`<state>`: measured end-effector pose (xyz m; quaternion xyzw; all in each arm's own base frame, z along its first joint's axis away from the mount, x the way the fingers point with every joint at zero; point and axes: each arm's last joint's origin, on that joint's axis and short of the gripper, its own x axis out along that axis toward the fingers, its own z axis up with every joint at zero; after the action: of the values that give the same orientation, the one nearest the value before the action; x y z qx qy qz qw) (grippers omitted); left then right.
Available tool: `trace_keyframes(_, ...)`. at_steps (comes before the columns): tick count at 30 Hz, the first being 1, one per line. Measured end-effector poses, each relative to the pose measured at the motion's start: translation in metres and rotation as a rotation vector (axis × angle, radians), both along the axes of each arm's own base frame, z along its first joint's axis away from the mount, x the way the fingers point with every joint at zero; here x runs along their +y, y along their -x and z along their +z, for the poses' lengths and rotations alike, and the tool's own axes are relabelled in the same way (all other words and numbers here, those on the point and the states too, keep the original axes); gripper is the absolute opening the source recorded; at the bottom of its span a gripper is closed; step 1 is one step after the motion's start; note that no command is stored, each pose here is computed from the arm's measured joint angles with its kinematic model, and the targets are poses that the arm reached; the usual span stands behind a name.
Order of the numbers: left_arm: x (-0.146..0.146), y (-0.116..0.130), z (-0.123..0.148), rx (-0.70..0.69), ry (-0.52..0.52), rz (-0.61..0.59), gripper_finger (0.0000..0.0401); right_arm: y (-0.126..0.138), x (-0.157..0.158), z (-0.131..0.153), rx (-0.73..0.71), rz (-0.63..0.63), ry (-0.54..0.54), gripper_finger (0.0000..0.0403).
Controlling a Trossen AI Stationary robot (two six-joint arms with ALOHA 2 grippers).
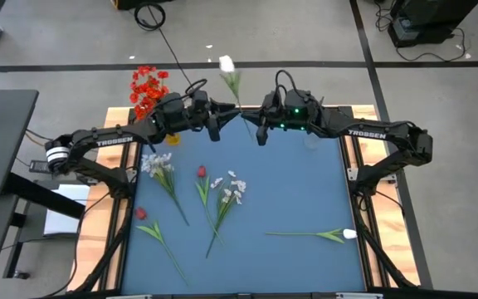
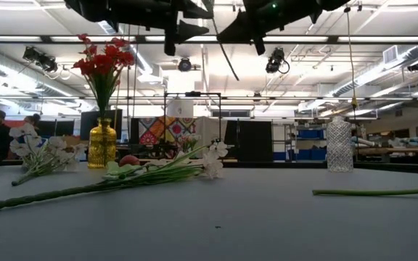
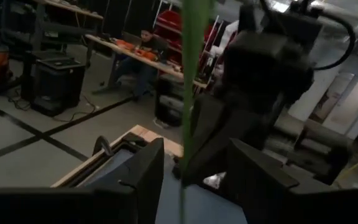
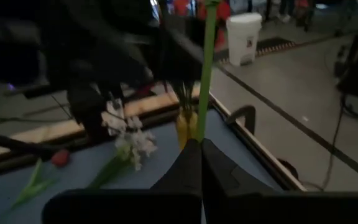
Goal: Sort flowers into vase by color
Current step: Put the top white flowers into the yellow transparent flower vase
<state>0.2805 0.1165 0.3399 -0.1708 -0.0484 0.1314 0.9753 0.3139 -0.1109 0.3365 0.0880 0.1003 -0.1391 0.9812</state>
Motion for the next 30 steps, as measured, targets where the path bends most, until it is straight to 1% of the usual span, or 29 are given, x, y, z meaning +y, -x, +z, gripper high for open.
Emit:
trace_keyframes(4, 0.004, 0.003, 0.003, -0.014, -0.013, 0.016, 0.0181, -0.003, 0.005, 0.004, -0.047, 0.038, 0.020, 0.0000)
trace_keyframes(12, 0.002, 0.003, 0.007, -0.045, -0.062, -0.040, 0.0179, -0.006, 0.007, 0.001, -0.018, 0.057, 0.062, 0.0000)
trace_keyframes(15, 0.002, 0.003, 0.009, -0.061, -0.085, -0.039, 0.0166, -0.006, 0.007, 0.000, -0.014, 0.057, 0.063, 0.0000)
trace_keyframes(18, 0.002, 0.004, 0.010, -0.069, -0.102, -0.037, 0.0142, -0.006, 0.007, 0.000, -0.011, 0.057, 0.060, 0.0000)
trace_keyframes(20, 0.002, 0.004, 0.011, -0.076, -0.108, -0.036, 0.0119, -0.006, 0.007, 0.000, -0.007, 0.061, 0.056, 0.0000)
trace_keyframes(23, 0.002, 0.004, 0.013, -0.083, -0.160, -0.031, 0.0077, -0.006, 0.008, -0.001, -0.005, 0.075, 0.050, 0.0000)
trace_keyframes(25, 0.002, 0.002, 0.011, -0.074, -0.194, -0.050, 0.0049, -0.006, 0.008, -0.001, -0.009, 0.077, 0.039, 0.0000)
trace_keyframes(28, 0.003, 0.000, 0.008, -0.061, -0.187, -0.074, 0.0015, -0.006, 0.008, -0.001, -0.006, 0.074, 0.022, 0.0003)
trace_keyframes(30, 0.002, 0.001, 0.009, -0.063, -0.189, -0.077, 0.0008, -0.006, 0.007, -0.001, -0.014, 0.052, 0.000, 0.0009)
